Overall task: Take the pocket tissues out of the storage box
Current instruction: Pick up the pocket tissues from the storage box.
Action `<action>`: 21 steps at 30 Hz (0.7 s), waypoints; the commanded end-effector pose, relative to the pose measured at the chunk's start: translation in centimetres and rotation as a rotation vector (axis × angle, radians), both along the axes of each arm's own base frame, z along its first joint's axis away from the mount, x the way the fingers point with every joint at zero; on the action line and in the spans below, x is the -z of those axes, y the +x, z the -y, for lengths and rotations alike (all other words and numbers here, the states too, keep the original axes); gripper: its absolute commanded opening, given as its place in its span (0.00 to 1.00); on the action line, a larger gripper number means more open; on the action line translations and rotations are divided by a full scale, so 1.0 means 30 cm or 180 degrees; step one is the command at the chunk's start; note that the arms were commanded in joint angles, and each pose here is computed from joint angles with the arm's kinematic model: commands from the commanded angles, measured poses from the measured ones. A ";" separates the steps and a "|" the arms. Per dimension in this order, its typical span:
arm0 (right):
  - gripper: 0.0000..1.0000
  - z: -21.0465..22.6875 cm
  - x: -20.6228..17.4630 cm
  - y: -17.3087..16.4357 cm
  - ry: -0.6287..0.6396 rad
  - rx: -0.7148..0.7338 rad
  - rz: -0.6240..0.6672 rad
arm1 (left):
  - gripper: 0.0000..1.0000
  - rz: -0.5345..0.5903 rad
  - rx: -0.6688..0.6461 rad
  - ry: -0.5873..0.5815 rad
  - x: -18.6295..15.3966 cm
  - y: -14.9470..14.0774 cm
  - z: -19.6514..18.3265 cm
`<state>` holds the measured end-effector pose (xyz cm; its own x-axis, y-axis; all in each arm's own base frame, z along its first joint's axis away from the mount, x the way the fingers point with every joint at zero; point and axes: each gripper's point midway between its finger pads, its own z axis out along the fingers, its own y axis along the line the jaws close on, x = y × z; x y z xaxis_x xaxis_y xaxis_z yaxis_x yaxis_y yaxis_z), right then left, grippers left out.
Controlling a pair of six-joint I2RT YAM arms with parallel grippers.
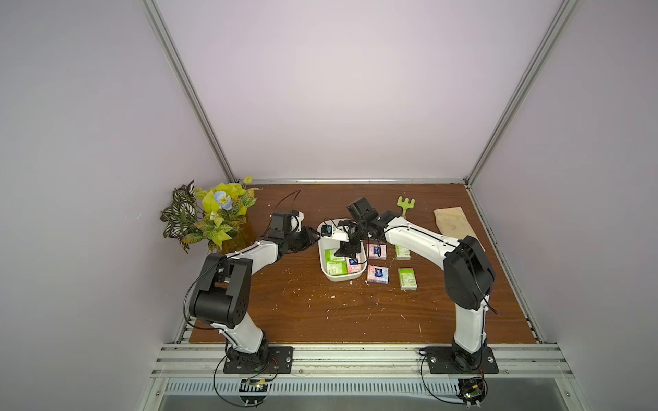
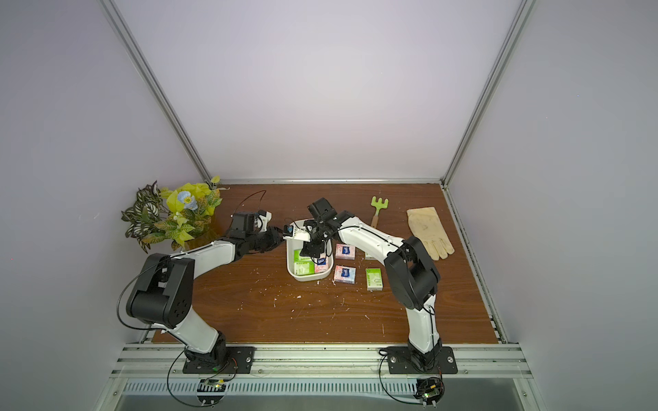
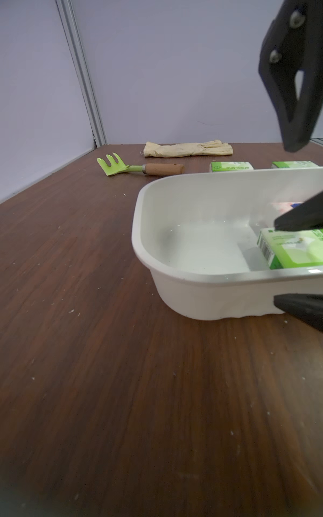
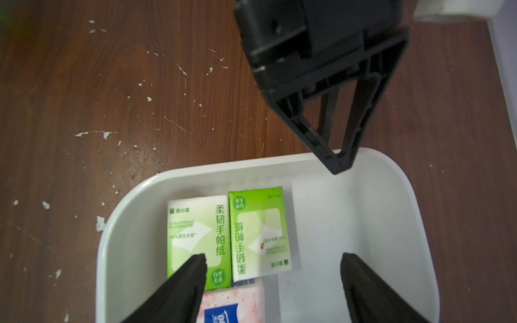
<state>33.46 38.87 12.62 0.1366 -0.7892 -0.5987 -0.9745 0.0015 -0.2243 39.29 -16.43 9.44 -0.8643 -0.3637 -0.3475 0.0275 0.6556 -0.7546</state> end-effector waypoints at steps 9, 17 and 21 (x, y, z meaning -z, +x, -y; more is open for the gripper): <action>0.73 -0.009 0.081 0.018 -0.0447 -0.0162 0.0095 | 0.21 -0.0009 0.0088 0.0019 0.016 0.029 0.005; 0.69 0.007 0.153 0.023 -0.0714 -0.0269 0.0032 | 0.18 -0.0036 0.0080 0.0068 0.033 0.029 0.000; 0.70 0.008 0.180 0.025 -0.0791 -0.0300 0.0017 | 0.14 -0.0026 0.0083 0.0059 0.027 0.031 0.001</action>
